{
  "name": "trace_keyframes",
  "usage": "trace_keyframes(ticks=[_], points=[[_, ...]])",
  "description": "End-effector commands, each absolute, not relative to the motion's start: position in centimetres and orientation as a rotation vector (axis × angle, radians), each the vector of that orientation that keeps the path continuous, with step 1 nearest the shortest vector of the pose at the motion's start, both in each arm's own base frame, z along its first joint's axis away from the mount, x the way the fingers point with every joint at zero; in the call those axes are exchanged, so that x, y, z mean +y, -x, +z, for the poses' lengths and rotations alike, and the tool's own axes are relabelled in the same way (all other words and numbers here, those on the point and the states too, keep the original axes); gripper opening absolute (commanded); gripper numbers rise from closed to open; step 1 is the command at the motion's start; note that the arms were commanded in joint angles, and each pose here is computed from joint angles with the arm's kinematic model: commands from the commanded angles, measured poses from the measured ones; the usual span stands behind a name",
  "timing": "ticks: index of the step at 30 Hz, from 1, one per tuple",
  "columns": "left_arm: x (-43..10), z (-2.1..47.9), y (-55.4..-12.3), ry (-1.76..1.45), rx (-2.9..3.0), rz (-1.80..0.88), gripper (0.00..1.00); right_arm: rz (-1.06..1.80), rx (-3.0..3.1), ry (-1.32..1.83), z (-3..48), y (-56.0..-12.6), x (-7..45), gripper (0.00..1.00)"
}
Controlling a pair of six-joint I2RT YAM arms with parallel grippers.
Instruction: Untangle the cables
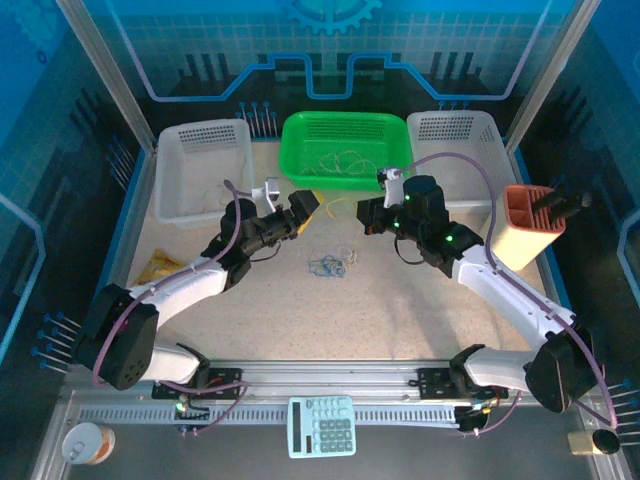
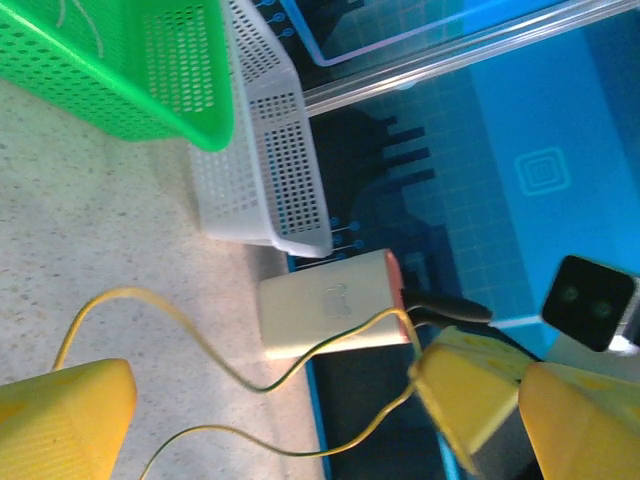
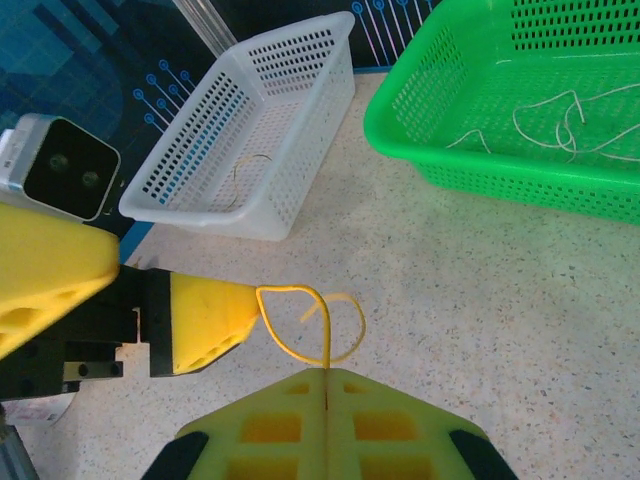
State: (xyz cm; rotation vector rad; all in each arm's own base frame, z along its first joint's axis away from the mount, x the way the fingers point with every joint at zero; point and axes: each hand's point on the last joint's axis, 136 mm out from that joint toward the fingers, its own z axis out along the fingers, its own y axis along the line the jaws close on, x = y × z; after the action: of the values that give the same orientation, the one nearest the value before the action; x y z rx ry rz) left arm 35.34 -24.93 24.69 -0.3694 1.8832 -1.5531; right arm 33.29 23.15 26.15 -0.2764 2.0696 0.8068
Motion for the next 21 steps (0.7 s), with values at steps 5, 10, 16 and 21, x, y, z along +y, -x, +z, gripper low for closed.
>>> trace_keyframes(ticks=[5, 10, 16, 21], points=[[-26.5, 27.7, -35.4, 0.483, 1.739, -1.76, 0.99, 0.807, 2.063, 0.298, 25.8, -33.4, 24.1, 0.0], [-27.7, 27.8, -35.2, 0.547, 1.737, -1.824, 0.99, 0.778, 2.078, 0.307, 25.2, -33.5, 24.4, 0.0], [-28.4, 27.1, -34.9, 0.585, 1.764, -1.802, 0.99, 0.775, 2.076, 0.325, 25.2, -33.4, 24.9, 0.0], [-28.5, 26.5, -35.3, 0.622, 1.767, -1.788, 0.99, 0.767, 2.075, 0.341, 25.3, -33.2, 25.2, 0.0]])
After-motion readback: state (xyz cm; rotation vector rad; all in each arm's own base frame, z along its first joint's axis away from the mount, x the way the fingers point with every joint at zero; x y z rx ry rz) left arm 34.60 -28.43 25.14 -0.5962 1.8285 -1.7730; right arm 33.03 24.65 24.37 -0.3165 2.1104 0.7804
